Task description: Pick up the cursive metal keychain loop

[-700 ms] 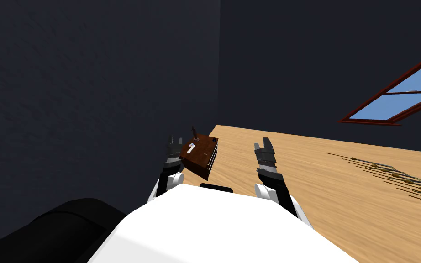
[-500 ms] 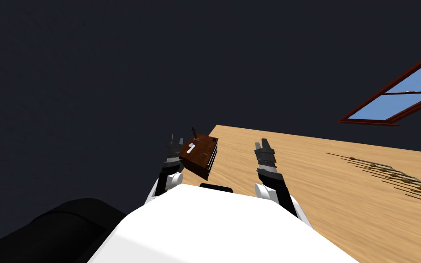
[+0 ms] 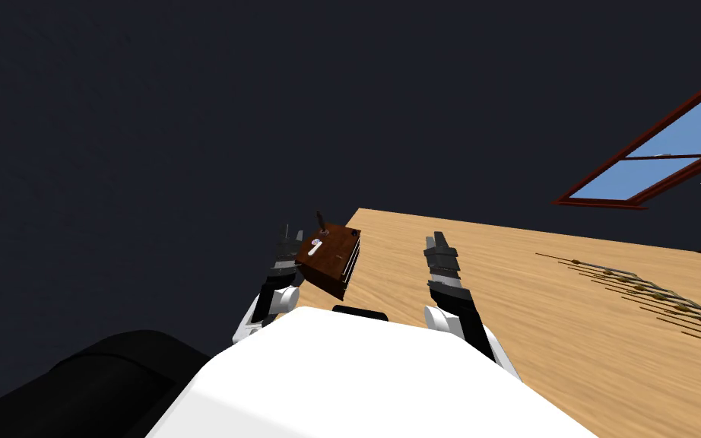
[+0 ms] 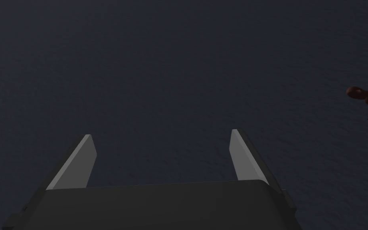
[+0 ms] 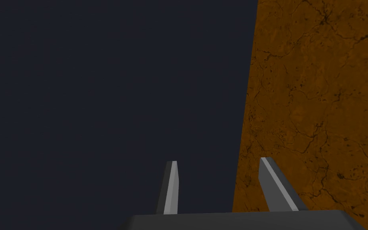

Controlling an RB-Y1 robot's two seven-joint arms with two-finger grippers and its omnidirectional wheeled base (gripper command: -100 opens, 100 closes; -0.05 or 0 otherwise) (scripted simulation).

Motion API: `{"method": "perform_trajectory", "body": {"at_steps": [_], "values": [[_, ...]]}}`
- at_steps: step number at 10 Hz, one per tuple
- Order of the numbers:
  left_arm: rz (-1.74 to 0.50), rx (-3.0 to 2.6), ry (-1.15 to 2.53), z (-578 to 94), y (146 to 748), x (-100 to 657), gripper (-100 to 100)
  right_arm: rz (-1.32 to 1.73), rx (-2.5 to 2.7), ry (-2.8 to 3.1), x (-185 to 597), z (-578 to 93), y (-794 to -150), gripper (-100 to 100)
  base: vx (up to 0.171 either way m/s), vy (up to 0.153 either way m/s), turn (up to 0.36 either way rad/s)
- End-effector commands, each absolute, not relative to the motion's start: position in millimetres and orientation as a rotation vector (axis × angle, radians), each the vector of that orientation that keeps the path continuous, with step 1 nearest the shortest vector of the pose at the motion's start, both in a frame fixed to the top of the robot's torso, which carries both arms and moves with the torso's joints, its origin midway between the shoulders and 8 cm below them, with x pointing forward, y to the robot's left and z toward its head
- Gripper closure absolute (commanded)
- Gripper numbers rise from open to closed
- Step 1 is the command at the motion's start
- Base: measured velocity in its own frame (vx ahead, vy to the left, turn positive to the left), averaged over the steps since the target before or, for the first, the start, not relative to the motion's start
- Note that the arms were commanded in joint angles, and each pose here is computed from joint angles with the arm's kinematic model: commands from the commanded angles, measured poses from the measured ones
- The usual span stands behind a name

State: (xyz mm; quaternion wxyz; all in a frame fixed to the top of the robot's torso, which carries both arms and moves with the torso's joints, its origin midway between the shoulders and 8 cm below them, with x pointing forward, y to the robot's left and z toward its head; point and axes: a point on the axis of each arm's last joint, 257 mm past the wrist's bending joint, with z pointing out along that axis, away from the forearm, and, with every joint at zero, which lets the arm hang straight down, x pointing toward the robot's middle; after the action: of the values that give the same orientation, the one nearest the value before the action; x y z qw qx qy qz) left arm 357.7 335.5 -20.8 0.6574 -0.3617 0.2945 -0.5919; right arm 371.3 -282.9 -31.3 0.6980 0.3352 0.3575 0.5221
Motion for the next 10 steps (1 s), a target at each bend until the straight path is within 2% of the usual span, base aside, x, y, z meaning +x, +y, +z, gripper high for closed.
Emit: {"method": "perform_trajectory", "body": {"at_steps": [1, 6, 10], "values": [[-1.295, -0.833, 0.693, -28.7, 347.0, 362.9, -100, 1.164, 0.747, 0.797, 371.3, -31.3, -282.9, 0, 0.014, -0.072, -0.037], [-1.114, -0.937, 0.779, -71.4, 397.3, 376.8, -100, 1.164, 0.747, 0.797, 371.3, -31.3, -282.8, 0, 0.03, -0.096, -0.062], [-1.008, -0.998, 0.835, -100.7, 422.8, 380.1, -100, 1.164, 0.747, 0.797, 371.3, -31.3, -282.9, 0, 0.048, -0.067, -0.06]]}}
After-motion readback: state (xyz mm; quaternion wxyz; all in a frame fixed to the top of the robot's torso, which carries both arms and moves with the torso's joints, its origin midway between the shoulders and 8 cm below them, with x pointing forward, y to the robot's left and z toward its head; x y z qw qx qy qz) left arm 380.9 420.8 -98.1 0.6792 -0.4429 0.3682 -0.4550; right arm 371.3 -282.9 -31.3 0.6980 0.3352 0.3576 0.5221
